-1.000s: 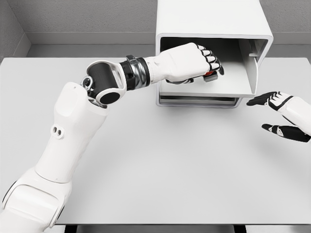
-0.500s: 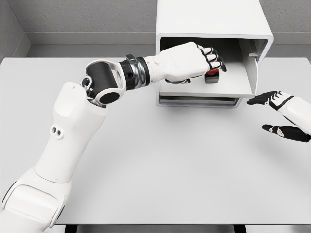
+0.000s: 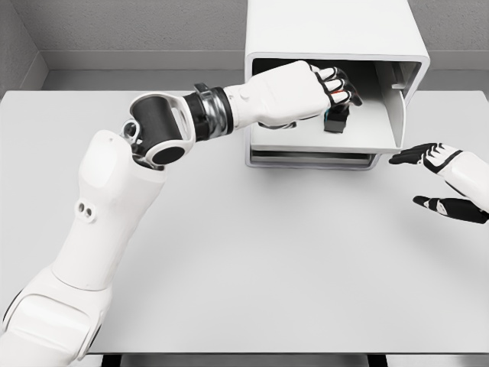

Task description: Slide open multi-storey tabletop storage cabinets and put open load switch and slide close multi-storey tabletop storage cabinets

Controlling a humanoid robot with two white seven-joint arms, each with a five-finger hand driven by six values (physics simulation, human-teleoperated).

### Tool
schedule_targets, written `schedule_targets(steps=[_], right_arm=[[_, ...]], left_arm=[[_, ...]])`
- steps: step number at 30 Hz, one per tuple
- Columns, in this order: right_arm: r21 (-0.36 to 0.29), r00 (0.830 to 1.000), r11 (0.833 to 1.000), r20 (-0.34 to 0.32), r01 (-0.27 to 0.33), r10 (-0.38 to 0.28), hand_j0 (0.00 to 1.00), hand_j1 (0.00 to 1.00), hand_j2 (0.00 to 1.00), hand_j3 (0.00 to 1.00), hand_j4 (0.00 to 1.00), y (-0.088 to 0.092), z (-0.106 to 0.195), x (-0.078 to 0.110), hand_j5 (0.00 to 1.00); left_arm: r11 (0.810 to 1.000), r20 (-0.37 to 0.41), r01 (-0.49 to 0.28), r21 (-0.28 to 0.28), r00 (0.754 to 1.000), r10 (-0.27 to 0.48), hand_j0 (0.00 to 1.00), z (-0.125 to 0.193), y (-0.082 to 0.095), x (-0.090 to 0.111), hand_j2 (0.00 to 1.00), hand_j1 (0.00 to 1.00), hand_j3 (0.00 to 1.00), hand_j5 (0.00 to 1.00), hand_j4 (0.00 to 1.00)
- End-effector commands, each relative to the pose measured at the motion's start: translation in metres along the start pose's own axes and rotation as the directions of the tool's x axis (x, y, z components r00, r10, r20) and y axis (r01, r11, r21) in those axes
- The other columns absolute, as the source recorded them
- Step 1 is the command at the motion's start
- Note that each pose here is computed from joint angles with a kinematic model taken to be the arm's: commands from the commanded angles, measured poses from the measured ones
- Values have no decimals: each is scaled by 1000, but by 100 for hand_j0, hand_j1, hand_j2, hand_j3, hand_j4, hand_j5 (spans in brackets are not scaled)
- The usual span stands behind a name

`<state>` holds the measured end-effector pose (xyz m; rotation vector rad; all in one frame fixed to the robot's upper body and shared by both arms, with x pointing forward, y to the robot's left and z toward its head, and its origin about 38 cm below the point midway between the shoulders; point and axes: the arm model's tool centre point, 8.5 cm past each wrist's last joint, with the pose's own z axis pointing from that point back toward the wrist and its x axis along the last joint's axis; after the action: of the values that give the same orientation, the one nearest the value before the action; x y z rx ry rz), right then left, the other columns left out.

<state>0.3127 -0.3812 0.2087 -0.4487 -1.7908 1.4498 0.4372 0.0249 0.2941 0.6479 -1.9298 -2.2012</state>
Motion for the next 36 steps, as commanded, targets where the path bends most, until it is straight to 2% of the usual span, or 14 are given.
schedule_targets(steps=[1,15,17,19,20,22,25,27,28,29,30,33,34,36], right_arm=[[-4,1000,1000,0,6,-6,81,81,81,81,81,-1,0,0,81],[-2,1000,1000,2,5,-5,80,80,80,80,80,-1,0,0,80],[-4,1000,1000,2,5,-5,79,79,79,79,79,-1,0,0,79],[-4,1000,1000,2,5,-5,78,78,78,78,78,-1,0,0,78],[-2,1000,1000,2,5,-5,78,78,78,78,78,-1,0,0,78],[0,1000,1000,3,7,-7,78,78,78,78,78,1,-1,1,78],[-3,1000,1000,9,11,-11,77,77,77,77,77,1,-2,2,77],[-5,1000,1000,9,11,-11,77,77,77,77,77,1,-2,2,77],[-4,1000,1000,10,11,-11,77,77,77,77,77,1,-2,3,77],[-2,1000,1000,9,12,-12,76,76,76,76,76,1,-1,2,76],[2,1000,1000,13,15,-15,76,76,76,76,76,3,-2,3,76],[14,999,1000,19,26,-26,72,72,72,72,72,9,-4,5,72],[20,999,999,29,40,-41,71,71,71,71,71,15,-7,7,71],[16,998,998,34,55,-56,71,71,71,71,71,20,-9,9,71]], left_arm=[[997,10,-32,68,999,32,90,2,10,2,90,90,90,90,90],[995,39,-5,103,999,1,90,5,17,22,90,90,90,90,90],[992,47,0,123,999,-6,90,9,19,31,90,90,90,90,90],[986,58,17,166,998,-27,100,17,29,43,100,100,100,100,100],[981,63,23,190,997,-36,100,22,33,51,100,100,100,100,100],[972,91,-24,233,996,3,100,28,37,53,100,100,100,100,100],[922,217,-186,340,969,115,100,38,50,55,100,100,100,100,100],[863,305,-312,398,932,197,100,55,55,48,100,100,100,100,100],[840,335,-371,395,910,245,100,74,48,38,100,100,100,100,100],[818,339,-417,397,895,291,100,90,38,28,100,100,100,100,100],[816,300,-421,396,899,318,100,108,28,17,100,100,100,100,100],[772,241,-494,401,870,431,100,158,-5,0,100,100,100,100,100],[734,217,-530,425,847,486,100,181,-19,-6,100,100,100,100,100],[703,182,-556,444,824,537,100,216,-31,-13,100,100,100,100,100]])
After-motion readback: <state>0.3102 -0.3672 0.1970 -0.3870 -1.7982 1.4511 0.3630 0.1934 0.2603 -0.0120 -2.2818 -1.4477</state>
